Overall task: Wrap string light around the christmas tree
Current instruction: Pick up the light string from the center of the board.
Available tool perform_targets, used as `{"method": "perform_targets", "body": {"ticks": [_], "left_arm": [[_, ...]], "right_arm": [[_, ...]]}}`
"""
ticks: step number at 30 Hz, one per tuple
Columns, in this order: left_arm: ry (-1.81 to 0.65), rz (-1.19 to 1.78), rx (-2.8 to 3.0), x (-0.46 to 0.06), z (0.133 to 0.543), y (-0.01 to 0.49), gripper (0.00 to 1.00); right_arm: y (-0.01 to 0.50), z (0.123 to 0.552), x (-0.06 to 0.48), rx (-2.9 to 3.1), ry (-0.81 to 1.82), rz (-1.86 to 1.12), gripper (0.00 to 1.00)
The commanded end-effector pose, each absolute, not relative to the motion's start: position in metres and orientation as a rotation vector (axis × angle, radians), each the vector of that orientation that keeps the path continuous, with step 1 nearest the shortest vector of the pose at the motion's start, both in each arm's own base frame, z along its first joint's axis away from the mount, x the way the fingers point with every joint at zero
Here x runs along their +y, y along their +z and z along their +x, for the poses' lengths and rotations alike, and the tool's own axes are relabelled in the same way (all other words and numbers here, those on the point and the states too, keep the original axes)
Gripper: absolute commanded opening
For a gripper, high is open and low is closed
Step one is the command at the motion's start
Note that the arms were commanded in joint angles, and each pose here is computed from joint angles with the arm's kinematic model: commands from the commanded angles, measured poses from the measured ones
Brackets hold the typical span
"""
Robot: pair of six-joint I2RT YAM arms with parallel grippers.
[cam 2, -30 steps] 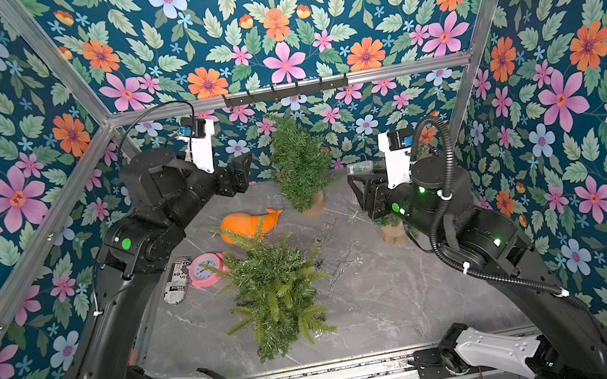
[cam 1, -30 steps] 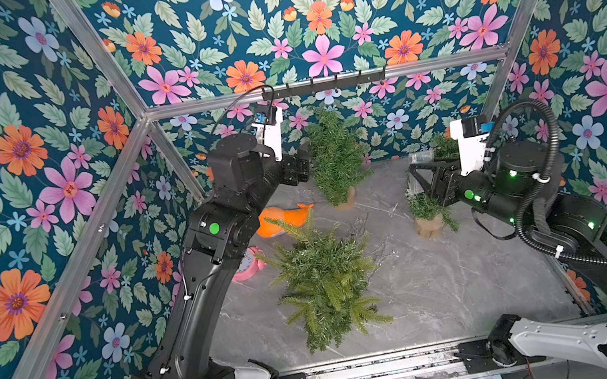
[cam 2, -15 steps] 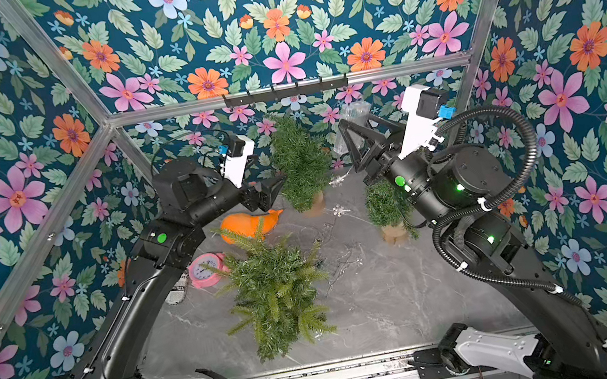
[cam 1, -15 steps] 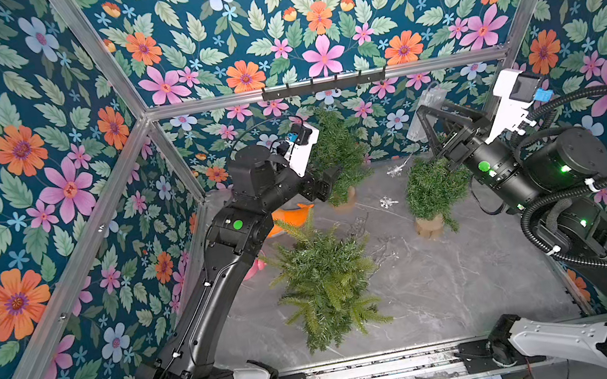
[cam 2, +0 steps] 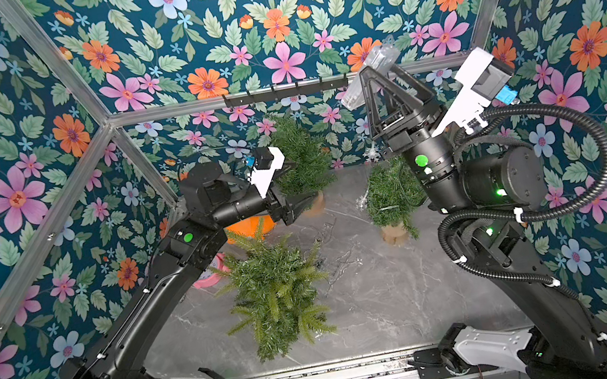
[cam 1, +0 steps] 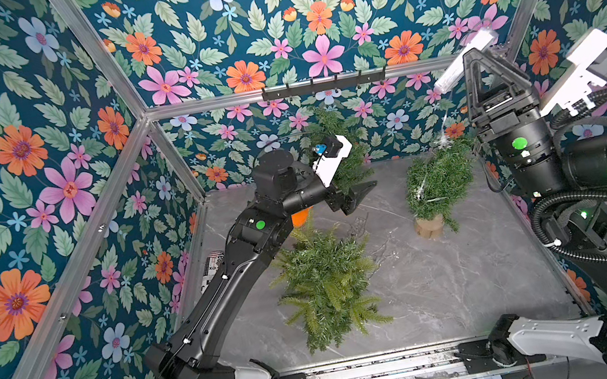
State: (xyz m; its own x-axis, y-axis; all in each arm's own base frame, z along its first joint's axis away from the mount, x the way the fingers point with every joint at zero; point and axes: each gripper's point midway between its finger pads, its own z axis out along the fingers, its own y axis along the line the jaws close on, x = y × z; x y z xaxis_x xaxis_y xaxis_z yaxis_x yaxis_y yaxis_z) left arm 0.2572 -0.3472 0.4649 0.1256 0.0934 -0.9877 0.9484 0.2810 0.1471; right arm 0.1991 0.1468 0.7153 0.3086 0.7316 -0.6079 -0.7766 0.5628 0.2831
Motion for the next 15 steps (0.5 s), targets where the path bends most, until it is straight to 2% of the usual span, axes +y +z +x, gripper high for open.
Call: {"method": "perform_targets", "body": {"ticks": [1,6,15], "left_arm": [[-0.824,1.148,1.202,-0.357,0.243,0.468,0.97],[-0.822,1.212,1.27,-0.381,0.244,0.442,0.98],[-0.795,1.242,1.219,-0.441,0.187,0.441,0.99]], "right_arm": [[0.732,0.185,0.128,0.681,1.04,-0.002,0.43],[0.742,0.174,0.121,0.649,1.079,0.004,0.43],[0.754,0.157,0.106,0.637,1.087,0.018,0.43]]}}
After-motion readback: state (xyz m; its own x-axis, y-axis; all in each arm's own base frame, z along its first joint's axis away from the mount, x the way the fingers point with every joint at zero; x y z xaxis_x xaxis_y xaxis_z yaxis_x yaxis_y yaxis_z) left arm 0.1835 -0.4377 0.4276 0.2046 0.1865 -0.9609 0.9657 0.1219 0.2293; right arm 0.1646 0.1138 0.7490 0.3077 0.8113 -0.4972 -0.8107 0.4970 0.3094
